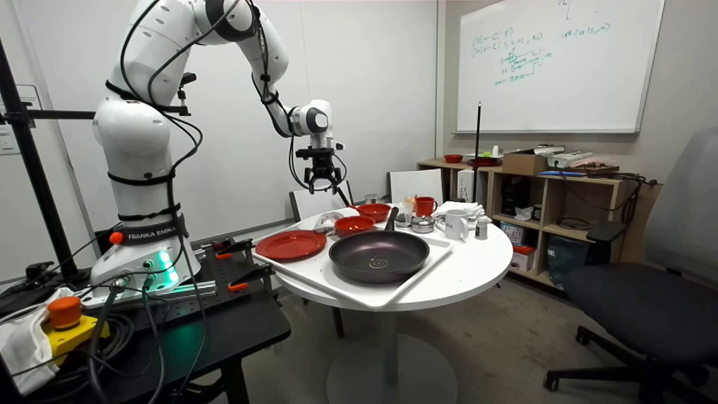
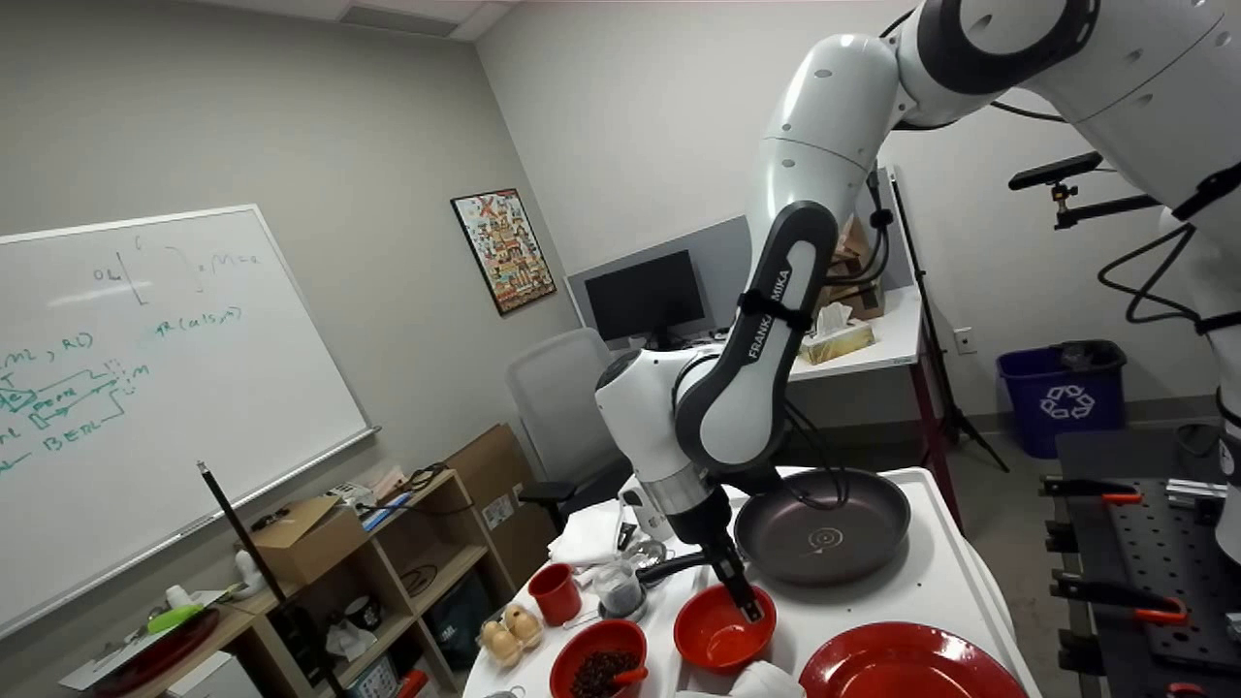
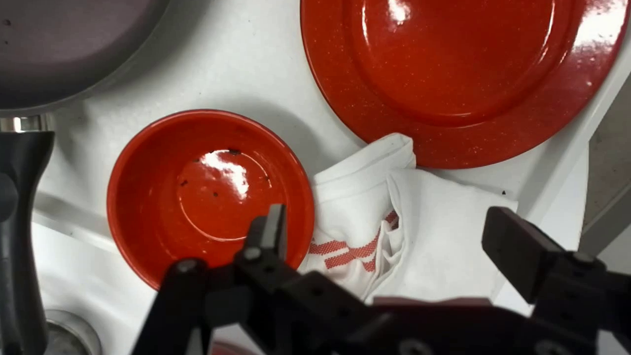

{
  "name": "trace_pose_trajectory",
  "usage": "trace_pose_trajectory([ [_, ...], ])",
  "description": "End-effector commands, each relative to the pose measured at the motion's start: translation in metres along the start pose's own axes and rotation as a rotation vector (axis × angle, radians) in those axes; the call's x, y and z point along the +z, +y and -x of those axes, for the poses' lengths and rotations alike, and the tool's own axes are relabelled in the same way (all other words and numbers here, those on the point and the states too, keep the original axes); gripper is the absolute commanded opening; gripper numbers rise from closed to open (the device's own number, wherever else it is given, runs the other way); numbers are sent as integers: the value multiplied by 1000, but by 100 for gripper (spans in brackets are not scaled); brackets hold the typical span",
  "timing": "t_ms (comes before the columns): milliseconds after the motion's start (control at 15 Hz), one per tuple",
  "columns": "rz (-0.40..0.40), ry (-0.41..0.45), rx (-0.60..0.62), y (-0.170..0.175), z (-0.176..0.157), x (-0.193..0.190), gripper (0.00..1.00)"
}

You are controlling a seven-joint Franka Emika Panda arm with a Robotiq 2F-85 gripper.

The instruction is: Pick up the white towel on the left and use it to wipe the black pan, set the towel back on the table

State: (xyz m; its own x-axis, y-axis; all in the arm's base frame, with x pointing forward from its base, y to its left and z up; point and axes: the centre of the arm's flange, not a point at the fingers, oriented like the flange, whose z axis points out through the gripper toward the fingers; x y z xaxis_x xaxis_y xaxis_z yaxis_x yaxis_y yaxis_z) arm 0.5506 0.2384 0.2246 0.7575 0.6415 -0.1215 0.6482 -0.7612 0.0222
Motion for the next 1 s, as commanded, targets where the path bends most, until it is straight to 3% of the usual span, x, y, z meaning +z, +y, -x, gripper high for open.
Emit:
trace_pose_trajectory([
  [0,-50,-8,-19,3,-25,17,100],
  [333,-55,-61,-50,-7,-44,43,100],
  [933,-5,-258,-128,-30,-69,95,100],
])
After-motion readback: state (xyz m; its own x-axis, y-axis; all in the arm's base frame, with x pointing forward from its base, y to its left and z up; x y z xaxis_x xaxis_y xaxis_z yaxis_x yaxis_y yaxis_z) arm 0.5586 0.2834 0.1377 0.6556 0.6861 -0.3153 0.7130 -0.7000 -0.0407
